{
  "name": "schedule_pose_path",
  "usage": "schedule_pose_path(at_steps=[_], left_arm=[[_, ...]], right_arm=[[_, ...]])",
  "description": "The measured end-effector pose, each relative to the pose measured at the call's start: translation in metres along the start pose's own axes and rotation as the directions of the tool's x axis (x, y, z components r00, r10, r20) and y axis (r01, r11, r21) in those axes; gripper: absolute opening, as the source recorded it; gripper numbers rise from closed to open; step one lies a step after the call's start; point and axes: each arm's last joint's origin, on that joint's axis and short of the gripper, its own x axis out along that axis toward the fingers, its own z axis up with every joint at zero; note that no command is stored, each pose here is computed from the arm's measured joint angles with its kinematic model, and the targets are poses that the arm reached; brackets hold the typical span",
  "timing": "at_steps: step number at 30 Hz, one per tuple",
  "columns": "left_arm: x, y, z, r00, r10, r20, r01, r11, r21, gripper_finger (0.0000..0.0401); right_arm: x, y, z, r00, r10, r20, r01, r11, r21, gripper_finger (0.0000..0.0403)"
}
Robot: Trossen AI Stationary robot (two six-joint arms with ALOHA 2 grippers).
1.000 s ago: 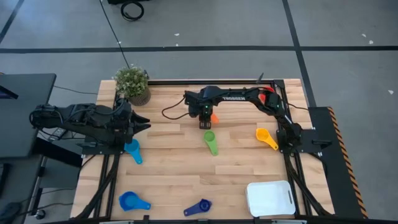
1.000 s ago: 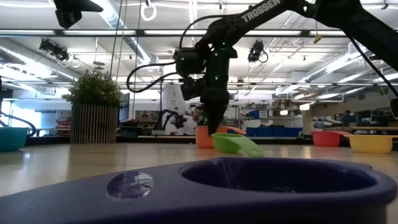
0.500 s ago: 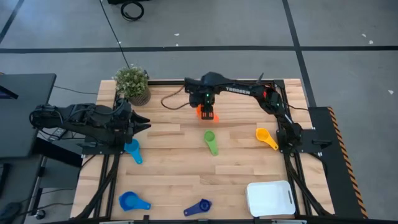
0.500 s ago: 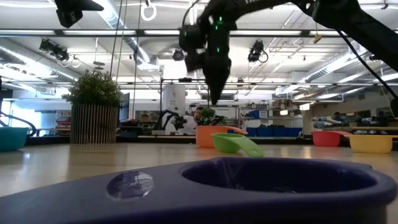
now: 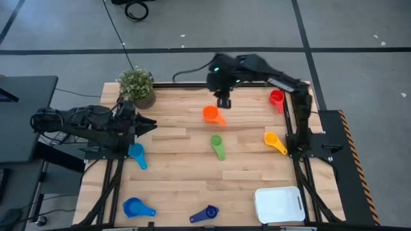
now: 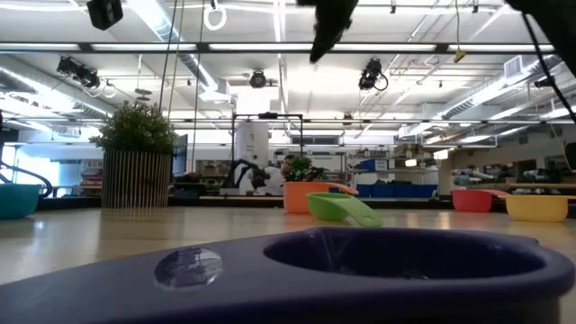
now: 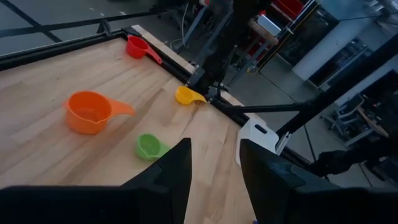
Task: Nest measuring cups in basket
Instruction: Stack the blue measuring cup on top of the orange measuring cup
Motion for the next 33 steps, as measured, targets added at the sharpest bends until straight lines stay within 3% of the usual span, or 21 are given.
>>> schedule_pose_path(at_steps=[5,9,15,19,27,33], left_arm=[[0.000,-0.001,0.001,1.000,-0.011,0.003,0.012,1.000,-0.028,0.0142],[0.000,-0.003,0.000,0.997,-0.070,-0.031,0.071,0.997,0.022,0.0142],[-0.001,-0.007,-0.002,0.976,-0.183,-0.116,0.179,0.983,-0.041,0.0141],[-0.013,-0.015,0.012,0.965,-0.218,-0.149,0.223,0.975,0.016,0.0133],[-0.049,-0.031,0.050,0.946,-0.053,-0.321,0.106,0.983,0.152,0.0079],[-0.052,-0.040,0.059,0.846,0.100,-0.524,-0.052,0.993,0.106,0.0010]], right_arm=[[-0.049,0.003,-0.005,0.989,-0.037,0.141,0.033,0.999,0.029,0.0135],[-0.083,0.009,-0.011,0.970,-0.053,0.239,0.048,0.998,0.027,0.0135],[-0.109,0.019,-0.016,0.949,-0.051,0.311,0.051,0.999,0.009,0.0135],[-0.119,0.025,-0.018,0.942,-0.042,0.333,0.046,0.999,-0.005,0.0135],[-0.126,0.034,-0.020,0.938,-0.017,0.346,0.030,0.999,-0.032,0.0135],[-0.132,0.042,-0.021,0.933,0.002,0.360,0.019,0.998,-0.054,0.0135]])
